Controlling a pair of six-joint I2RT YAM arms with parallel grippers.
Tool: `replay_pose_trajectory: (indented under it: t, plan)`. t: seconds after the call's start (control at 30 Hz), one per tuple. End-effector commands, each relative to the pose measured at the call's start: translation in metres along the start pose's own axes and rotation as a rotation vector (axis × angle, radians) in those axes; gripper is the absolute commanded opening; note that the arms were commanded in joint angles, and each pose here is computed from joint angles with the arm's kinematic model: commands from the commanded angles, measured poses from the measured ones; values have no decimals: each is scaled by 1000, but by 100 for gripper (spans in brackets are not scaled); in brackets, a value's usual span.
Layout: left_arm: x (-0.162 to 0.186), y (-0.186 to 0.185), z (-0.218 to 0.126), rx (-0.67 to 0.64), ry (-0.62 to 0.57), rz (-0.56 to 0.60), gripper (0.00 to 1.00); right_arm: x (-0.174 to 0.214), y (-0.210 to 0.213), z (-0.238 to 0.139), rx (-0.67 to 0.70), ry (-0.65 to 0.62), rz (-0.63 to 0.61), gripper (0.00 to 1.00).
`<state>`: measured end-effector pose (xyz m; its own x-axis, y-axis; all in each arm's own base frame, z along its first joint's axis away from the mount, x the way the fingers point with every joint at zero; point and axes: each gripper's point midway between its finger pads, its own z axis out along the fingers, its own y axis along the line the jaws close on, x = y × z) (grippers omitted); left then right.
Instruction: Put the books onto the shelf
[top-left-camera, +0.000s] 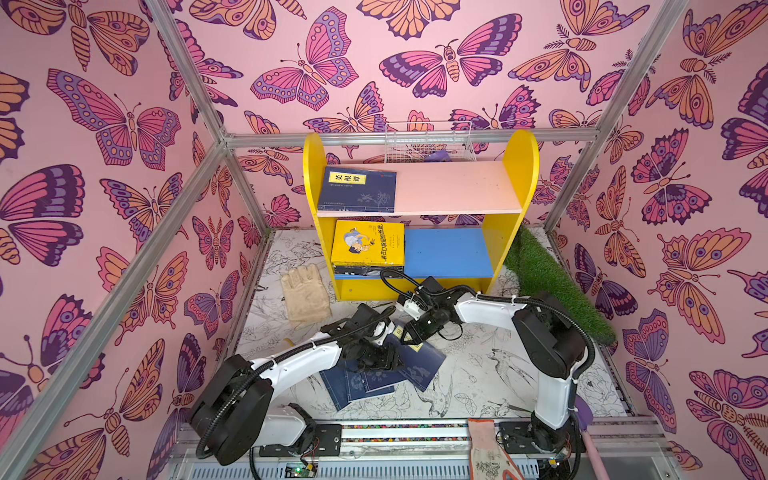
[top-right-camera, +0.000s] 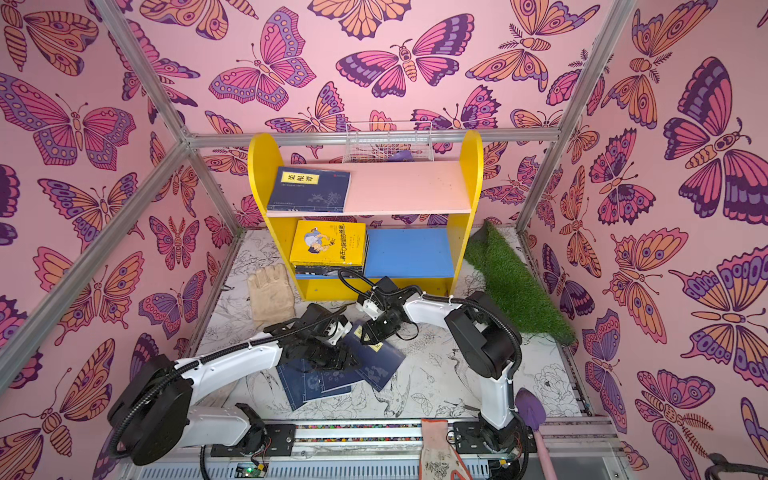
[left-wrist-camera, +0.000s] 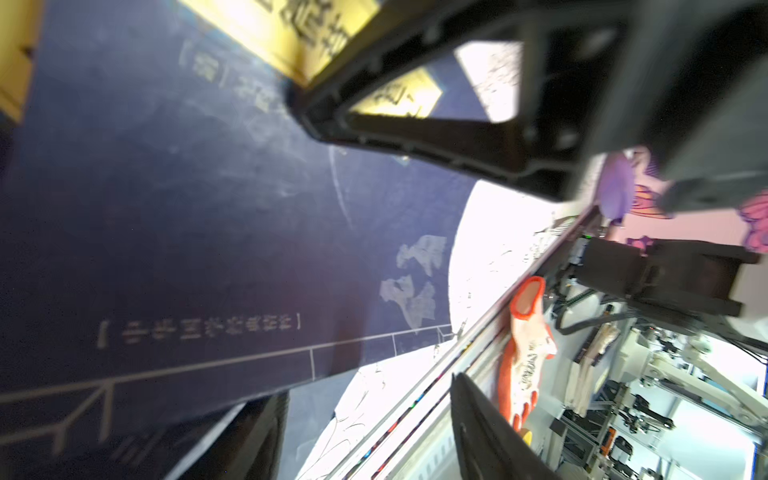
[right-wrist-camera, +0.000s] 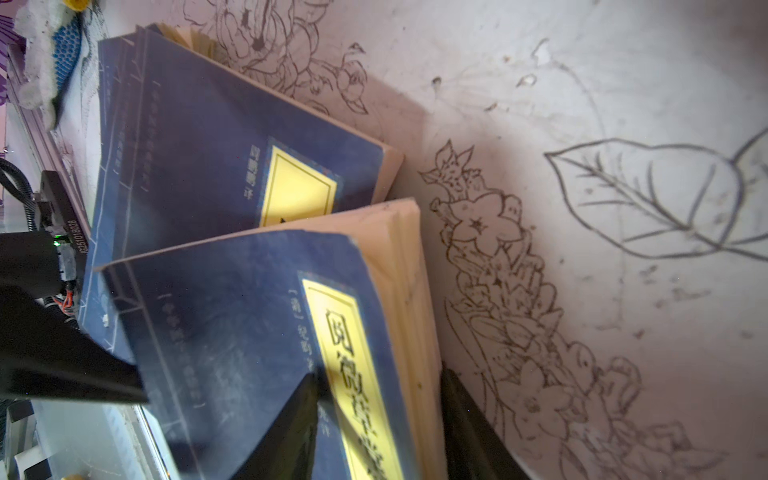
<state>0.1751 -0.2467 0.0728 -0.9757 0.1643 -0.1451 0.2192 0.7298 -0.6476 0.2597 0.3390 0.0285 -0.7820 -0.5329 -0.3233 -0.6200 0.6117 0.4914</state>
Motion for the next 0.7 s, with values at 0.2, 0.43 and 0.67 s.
replay_pose_trajectory:
  t: [0.2, 0.43, 0.67]
  plan:
    - [-58, -8, -30, -21, -331, 166, 52, 12, 19, 6, -64, 30, -24, 48]
    - [-52, 34, -9, -191, -228, 37, 41, 10, 22, 1, -65, 11, -42, 48]
    - [-52, 44, -2, -237, -166, -3, 0, 8, 25, -6, -60, -4, -60, 47]
